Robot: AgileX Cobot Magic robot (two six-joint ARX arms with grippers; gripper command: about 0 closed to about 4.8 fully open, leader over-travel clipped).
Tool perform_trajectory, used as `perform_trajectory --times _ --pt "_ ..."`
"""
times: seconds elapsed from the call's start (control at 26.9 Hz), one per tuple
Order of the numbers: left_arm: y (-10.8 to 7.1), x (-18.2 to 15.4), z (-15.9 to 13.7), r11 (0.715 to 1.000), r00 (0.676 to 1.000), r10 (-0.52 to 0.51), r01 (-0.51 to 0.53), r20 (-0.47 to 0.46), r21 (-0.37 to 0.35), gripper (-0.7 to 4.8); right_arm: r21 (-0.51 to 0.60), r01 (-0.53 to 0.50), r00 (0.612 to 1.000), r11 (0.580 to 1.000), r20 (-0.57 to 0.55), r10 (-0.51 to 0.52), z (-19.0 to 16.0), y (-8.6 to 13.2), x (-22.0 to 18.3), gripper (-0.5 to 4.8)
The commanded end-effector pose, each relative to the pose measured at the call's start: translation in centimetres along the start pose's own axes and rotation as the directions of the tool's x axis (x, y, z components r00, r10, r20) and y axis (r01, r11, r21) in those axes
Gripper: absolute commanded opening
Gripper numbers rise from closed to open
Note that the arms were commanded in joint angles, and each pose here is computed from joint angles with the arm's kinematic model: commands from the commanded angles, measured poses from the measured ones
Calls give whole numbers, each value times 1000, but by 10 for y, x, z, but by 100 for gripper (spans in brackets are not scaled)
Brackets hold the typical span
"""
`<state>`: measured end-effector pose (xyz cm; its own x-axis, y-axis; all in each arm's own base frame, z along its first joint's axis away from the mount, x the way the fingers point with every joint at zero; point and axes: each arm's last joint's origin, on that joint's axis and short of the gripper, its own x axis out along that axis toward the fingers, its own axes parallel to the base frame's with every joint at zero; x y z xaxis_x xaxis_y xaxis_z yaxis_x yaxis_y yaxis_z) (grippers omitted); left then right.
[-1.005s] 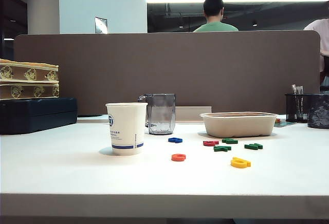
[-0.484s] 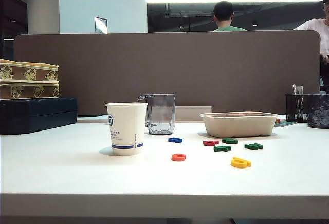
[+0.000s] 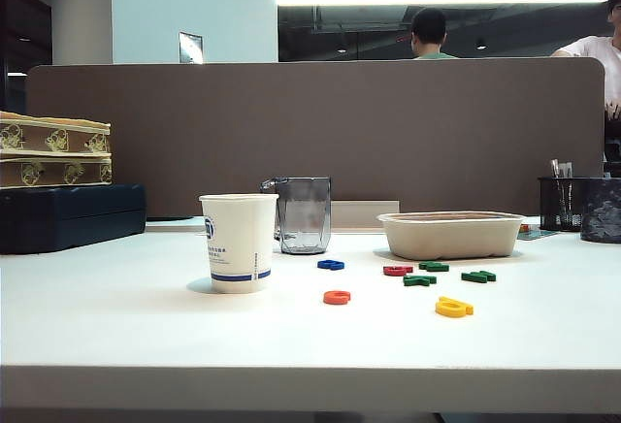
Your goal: Pick up the letter "c" and put it in the paper cup.
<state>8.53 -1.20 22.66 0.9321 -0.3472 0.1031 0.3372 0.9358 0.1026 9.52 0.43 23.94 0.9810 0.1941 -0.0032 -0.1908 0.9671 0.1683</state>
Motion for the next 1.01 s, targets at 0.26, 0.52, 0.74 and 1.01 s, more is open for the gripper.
perform_trajectory --times 0.26,0.52,0.74,1.01 --pt "2 30 7 995 990 -101 103 -101 11 57 -145 -141 985 979 -116 125 30 4 36 95" --pt "-24 64 -8 940 931 -320 335 -177 64 57 -130 -302 929 945 -261 261 19 19 72 96" --pt "-42 81 -18 891 875 -423 449 -237 67 57 -119 -356 906 927 -285 312 16 24 89 118" --pt "-63 98 -22 828 813 -534 558 -234 49 57 -157 -392 914 907 -183 363 22 25 101 118"
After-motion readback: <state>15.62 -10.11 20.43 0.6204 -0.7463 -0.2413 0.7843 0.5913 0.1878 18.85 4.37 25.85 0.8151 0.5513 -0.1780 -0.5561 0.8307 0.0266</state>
